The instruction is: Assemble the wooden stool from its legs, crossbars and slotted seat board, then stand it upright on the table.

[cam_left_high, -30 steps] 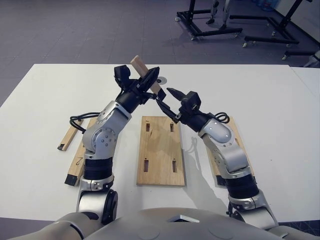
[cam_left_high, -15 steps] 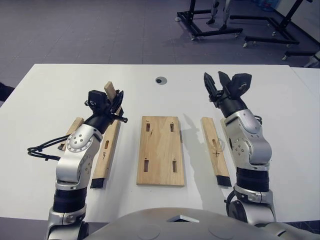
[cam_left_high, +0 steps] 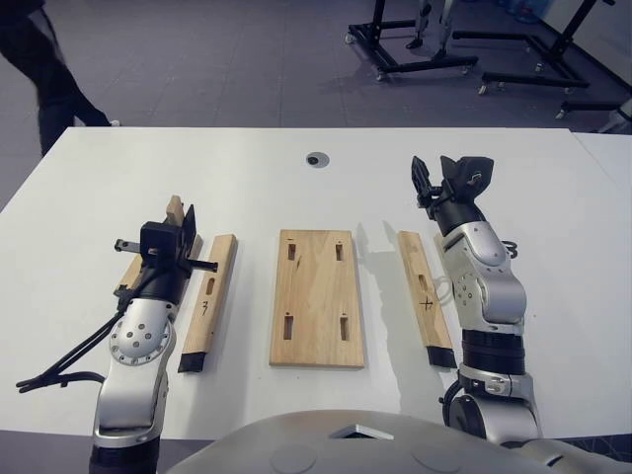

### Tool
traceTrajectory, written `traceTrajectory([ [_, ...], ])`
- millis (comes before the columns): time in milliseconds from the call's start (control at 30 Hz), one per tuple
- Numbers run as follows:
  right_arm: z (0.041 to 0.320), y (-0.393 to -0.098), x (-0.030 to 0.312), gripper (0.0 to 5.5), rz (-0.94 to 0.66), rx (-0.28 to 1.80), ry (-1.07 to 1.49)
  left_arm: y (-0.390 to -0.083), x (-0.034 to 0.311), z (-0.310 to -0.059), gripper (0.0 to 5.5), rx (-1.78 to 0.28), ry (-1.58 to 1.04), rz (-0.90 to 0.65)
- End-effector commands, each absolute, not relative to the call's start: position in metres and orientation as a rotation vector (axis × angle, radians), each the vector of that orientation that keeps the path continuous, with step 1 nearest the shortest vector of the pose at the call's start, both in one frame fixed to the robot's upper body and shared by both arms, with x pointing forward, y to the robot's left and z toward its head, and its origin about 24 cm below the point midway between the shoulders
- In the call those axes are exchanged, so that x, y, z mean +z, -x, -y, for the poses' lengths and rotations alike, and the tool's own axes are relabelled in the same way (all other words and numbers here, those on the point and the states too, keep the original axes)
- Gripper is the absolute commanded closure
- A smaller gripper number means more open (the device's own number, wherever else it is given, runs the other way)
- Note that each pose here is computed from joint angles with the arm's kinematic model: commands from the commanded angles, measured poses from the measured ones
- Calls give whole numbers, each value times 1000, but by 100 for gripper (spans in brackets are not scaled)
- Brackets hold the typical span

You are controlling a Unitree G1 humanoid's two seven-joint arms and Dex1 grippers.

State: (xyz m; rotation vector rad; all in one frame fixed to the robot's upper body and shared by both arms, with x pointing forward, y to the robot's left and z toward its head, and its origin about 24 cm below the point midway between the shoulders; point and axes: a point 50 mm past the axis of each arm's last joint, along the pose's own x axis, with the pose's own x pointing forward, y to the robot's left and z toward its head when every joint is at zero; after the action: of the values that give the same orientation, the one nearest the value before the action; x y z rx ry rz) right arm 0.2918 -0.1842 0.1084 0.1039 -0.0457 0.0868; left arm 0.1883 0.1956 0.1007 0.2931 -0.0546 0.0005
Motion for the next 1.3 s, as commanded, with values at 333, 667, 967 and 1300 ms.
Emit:
traceTrajectory([
  [333, 184, -296, 114, 281, 38, 127, -45, -171, 85, -209, 511, -11, -230, -11],
  [667, 172, -287, 105, 281, 48, 106, -38, -184, 103, -239, 511, -65, -69, -1],
  [967, 162, -279, 95, 281, 45, 89, -45, -179, 86, -264, 511, -61, 39, -124],
  [1300, 157, -280, 93, 281, 45, 97, -42, -179, 75, -263, 511, -40, 98, -171],
])
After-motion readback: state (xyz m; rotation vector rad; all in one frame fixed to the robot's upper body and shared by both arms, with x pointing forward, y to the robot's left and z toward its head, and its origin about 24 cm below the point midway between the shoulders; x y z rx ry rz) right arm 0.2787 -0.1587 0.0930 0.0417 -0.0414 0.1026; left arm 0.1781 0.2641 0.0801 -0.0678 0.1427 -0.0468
